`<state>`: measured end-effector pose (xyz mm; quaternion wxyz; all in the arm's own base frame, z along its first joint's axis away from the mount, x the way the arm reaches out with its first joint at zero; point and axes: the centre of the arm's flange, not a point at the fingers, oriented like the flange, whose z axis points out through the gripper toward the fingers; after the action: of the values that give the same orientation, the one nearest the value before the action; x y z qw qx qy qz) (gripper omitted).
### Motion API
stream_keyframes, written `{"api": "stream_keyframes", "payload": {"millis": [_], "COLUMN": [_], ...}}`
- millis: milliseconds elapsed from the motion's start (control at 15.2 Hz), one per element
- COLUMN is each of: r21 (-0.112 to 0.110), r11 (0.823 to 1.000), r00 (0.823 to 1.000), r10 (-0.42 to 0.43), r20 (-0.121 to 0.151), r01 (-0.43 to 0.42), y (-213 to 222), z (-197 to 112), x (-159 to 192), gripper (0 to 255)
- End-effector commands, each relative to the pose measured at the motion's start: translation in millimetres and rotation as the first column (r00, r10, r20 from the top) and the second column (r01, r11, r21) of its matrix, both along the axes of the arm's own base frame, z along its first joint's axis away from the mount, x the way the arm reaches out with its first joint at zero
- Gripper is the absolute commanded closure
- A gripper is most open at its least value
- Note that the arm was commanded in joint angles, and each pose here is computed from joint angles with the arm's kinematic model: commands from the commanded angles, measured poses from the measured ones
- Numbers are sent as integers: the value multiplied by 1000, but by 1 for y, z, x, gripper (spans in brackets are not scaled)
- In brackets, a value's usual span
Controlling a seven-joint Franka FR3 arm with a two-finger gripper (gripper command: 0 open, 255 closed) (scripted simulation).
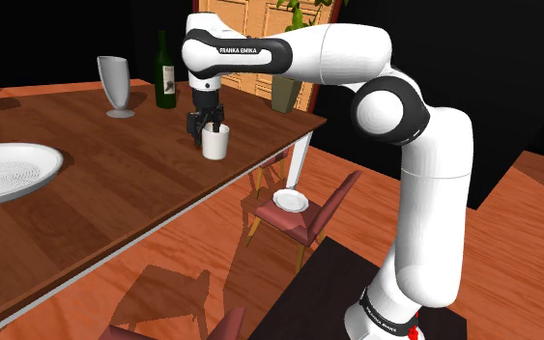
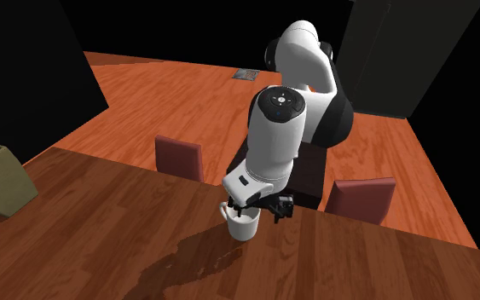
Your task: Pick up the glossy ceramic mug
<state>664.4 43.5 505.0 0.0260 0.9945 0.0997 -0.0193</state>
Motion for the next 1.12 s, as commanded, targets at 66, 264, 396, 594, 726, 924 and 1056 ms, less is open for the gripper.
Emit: {"api": "stream_keyframes", "payload": {"millis": [66,264,396,594,726,924,1056], "r21": [0,0,0,0,0,0,0], "r11": [1000,1000,1000,1000,1000,1000,1000], "r00": [1000,1000,1000,1000,1000,1000,1000], "r10": [0,0,0,0,0,0,0], "r20": [1,1,1,1,1,1,1], "r01": [0,0,0,0,0,0,0], "y": [0,0,0,0,0,0,0], "z": [-2,-2,-2,-2,8,24,35], "x": [-1,-1,-1,0,0,0,0], "gripper": [255,255,255,255,255,255,255]}}
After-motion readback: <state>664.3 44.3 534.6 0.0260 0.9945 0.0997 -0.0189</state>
